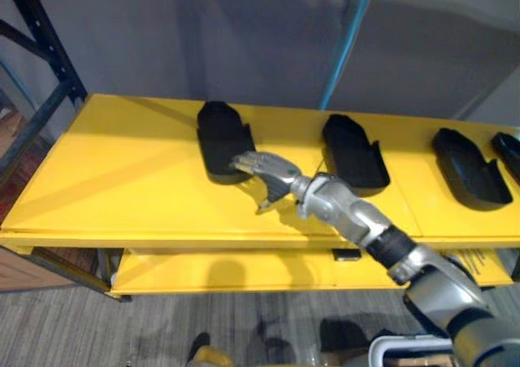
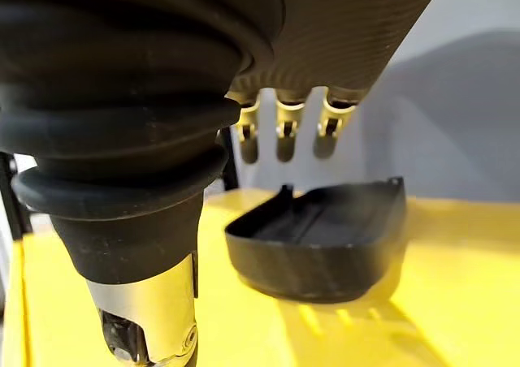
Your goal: Walk over and take plastic housings, then place them on the shelf
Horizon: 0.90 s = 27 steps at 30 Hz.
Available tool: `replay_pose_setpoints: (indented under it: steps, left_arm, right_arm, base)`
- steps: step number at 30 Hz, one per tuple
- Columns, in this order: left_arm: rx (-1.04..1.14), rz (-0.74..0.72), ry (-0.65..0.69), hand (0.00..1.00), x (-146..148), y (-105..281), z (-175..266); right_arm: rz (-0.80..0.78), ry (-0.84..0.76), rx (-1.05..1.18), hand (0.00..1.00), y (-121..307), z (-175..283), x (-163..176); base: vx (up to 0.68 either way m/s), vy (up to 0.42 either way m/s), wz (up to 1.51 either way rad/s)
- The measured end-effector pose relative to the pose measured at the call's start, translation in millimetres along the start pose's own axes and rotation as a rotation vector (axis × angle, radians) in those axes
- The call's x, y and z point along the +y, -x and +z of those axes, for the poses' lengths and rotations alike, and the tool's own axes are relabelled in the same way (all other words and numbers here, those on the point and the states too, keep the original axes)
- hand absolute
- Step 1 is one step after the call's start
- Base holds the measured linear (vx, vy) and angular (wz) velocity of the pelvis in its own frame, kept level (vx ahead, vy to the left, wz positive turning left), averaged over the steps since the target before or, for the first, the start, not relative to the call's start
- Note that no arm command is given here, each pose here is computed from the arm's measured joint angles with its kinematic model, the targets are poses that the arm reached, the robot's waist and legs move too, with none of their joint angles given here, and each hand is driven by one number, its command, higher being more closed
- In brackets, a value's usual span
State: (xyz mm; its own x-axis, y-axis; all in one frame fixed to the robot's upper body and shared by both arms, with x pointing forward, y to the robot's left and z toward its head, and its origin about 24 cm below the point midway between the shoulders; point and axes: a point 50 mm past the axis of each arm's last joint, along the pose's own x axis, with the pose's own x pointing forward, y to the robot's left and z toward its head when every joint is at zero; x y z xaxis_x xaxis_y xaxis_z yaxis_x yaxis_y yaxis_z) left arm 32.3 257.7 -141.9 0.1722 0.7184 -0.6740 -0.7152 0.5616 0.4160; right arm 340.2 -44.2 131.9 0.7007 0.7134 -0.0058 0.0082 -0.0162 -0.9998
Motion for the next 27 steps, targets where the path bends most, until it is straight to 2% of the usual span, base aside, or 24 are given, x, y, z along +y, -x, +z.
replay_pose_setpoints:
  steps: [5,9,27]
  left_arm:
    - [0.068,-0.135,0.007,0.0,-16.4,5.2,-8.1]
    - [0.094,-0.173,0.028,0.0,-23.0,5.9,-7.5]
    - [0.121,-0.22,0.064,0.0,-35.8,5.0,0.4]
  right_arm:
    - [-0.063,0.083,0.08,0.0,-8.7,-5.2,-7.9]
    - [-0.053,0.076,0.092,0.0,-16.4,-4.3,-10.5]
    - [0.207,-0.136,0.175,0.0,-35.2,-16.5,0.6]
  base:
    - [0.0,-0.002,-0.02]
    - [0.0,-0.002,-0.01]
    - [0.0,-0.001,0.02]
